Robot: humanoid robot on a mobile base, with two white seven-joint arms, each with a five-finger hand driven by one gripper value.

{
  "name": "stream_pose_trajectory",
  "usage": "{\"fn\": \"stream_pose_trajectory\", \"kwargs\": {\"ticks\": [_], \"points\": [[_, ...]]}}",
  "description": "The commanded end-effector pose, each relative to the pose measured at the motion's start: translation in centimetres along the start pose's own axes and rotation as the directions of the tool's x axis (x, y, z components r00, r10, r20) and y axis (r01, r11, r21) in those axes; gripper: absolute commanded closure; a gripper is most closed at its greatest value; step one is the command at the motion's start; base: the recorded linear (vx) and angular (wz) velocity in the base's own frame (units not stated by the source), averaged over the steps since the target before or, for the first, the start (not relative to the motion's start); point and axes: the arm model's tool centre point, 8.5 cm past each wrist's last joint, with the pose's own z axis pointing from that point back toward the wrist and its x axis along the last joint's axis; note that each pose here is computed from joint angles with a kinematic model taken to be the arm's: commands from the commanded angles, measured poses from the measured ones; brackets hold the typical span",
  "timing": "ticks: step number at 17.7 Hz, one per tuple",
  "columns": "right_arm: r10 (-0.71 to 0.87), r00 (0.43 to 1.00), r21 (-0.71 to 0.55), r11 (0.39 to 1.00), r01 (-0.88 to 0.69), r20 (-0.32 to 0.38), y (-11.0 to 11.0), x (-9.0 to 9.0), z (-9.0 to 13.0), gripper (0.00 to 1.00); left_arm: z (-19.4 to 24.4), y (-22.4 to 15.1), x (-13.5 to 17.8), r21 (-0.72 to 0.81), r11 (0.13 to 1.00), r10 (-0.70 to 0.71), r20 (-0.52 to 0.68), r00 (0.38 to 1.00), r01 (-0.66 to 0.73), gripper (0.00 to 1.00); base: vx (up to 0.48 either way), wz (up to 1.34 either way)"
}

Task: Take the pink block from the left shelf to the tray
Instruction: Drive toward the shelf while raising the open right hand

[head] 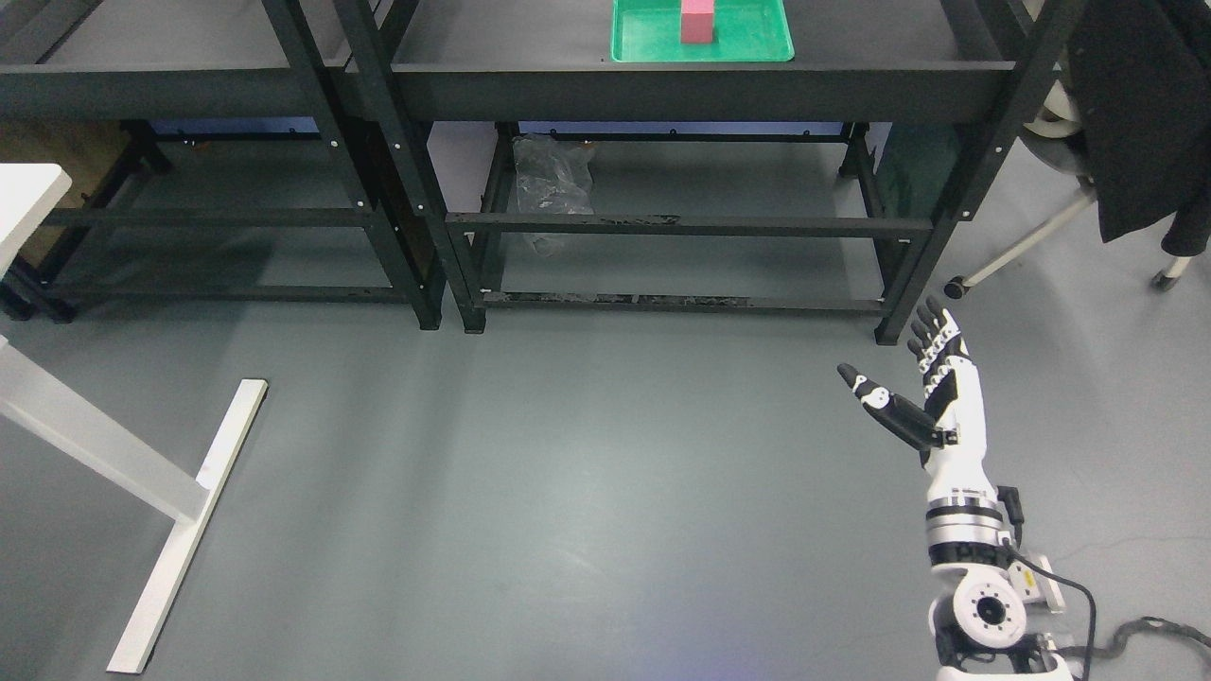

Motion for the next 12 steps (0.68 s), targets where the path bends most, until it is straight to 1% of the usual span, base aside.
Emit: {"fn": "stream_pose_trajectory", "kwargs": {"ticks": [1, 2, 4, 5, 7, 8, 11, 12], "points": [[0.658, 0.732, -0.060, 0.750, -0.659, 0.179, -1.3, 2.8, -0.5, 0.00, -0.1, 0.9, 2.6, 0.014, 1.000, 0.008, 0.047, 0.999, -0.009, 0.00, 0.217, 0.01], [0.674, 0.715, -0.066, 0.735, -0.675, 0.187, -1.5, 3.0, -0.6, 0.00, -0.1, 0.9, 2.6, 0.014, 1.000, 0.008, 0.047, 0.999, -0.009, 0.00, 0.217, 0.01], [0.681, 0.702, -0.078, 0.727, -0.682, 0.209, -1.9, 3.8, -0.7, 0.00, -0.1, 0.9, 2.6, 0.014, 1.000, 0.008, 0.047, 0.999, -0.009, 0.00, 0.177, -0.25], [0.674, 0.701, -0.089, 0.733, -0.675, 0.236, -1.8, 4.5, -0.6, 0.00, -0.1, 0.9, 2.6, 0.014, 1.000, 0.008, 0.047, 0.999, -0.009, 0.00, 0.204, -0.34], [0.657, 0.701, -0.095, 0.745, -0.660, 0.279, -1.7, 5.0, -0.4, 0.00, -0.1, 0.9, 2.6, 0.014, 1.000, 0.008, 0.047, 0.999, -0.009, 0.00, 0.215, -0.30], [0.659, 0.698, -0.097, 0.743, -0.662, 0.281, -1.8, 5.1, -0.5, 0.00, -0.1, 0.9, 2.6, 0.014, 1.000, 0.008, 0.047, 0.999, -0.009, 0.00, 0.226, -0.26], [0.690, 0.660, -0.098, 0.710, -0.698, 0.299, -2.5, 5.2, -0.7, 0.00, -0.1, 0.9, 2.6, 0.014, 1.000, 0.009, 0.049, 0.999, -0.009, 0.00, 0.235, -0.10], [0.705, 0.639, -0.102, 0.692, -0.715, 0.307, -2.8, 5.4, -0.8, 0.00, -0.1, 0.9, 2.6, 0.014, 1.000, 0.008, 0.047, 0.999, -0.009, 0.00, 0.264, -0.02]]}}
